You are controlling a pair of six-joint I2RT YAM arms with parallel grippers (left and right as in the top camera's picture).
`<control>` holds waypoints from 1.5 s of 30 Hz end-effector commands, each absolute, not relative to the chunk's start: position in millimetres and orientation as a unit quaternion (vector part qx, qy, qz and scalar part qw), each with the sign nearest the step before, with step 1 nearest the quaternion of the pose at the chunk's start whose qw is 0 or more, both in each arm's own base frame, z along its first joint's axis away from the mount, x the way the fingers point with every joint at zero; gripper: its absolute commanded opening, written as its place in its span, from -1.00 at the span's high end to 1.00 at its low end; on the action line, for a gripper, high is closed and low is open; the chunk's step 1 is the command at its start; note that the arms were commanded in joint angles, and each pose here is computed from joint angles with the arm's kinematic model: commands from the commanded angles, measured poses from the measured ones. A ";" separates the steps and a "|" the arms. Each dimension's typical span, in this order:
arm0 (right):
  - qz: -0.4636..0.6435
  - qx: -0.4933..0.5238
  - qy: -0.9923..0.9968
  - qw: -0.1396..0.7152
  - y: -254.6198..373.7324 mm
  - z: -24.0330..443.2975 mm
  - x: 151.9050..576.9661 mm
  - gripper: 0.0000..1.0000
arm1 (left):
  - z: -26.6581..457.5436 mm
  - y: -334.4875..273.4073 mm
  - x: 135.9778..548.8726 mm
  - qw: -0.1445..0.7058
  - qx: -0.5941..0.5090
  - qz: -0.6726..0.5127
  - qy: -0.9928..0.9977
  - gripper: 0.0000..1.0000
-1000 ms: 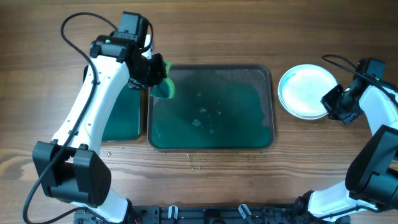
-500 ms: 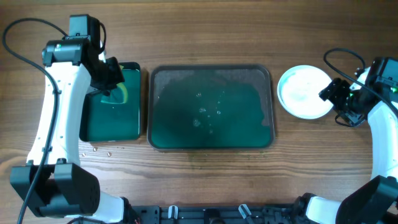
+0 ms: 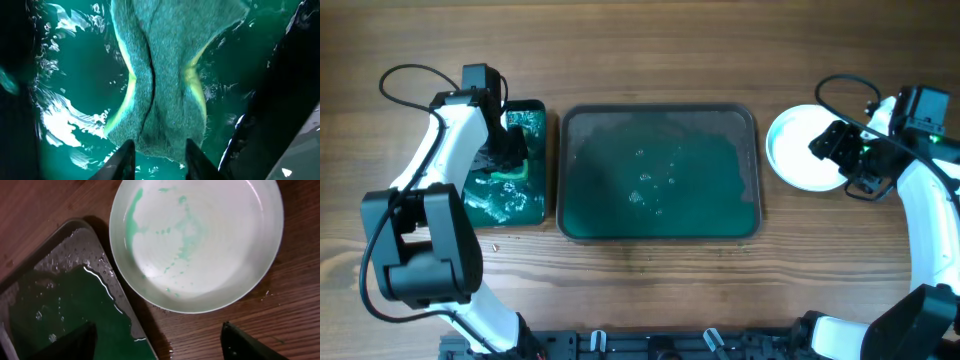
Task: Clean dirty plates on tray and stack at the side
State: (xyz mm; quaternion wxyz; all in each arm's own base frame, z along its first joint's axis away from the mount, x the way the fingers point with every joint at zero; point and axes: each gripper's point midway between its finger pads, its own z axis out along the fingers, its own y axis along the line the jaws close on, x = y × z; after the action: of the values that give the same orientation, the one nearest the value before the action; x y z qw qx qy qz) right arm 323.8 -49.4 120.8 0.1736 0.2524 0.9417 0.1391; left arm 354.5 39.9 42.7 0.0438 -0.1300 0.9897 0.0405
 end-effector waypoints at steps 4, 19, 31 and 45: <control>0.140 0.159 0.952 0.223 -27.8 176.7 336.6 -0.80 | 154.8 45.5 371.2 0.130 -0.131 0.044 0.982 0.04; 0.117 0.108 0.884 0.439 -7.5 369.2 256.7 -0.99 | 327.1 40.4 306.8 0.332 -0.136 0.031 0.933 -1.00; 0.111 0.079 0.870 0.474 -0.1 366.8 265.1 -1.00 | 325.7 40.5 307.7 0.330 -0.136 0.031 0.934 -1.00; 0.117 -0.022 0.712 0.692 37.3 248.4 246.4 -1.00 | 325.7 40.5 307.6 0.330 -0.136 0.031 0.934 -1.00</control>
State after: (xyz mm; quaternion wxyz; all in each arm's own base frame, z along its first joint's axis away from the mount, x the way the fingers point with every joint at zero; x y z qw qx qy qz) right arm 254.9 39.1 282.6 0.6818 -0.0232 0.7207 0.1231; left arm 309.1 38.0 323.0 0.3255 -0.1339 0.9357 0.0261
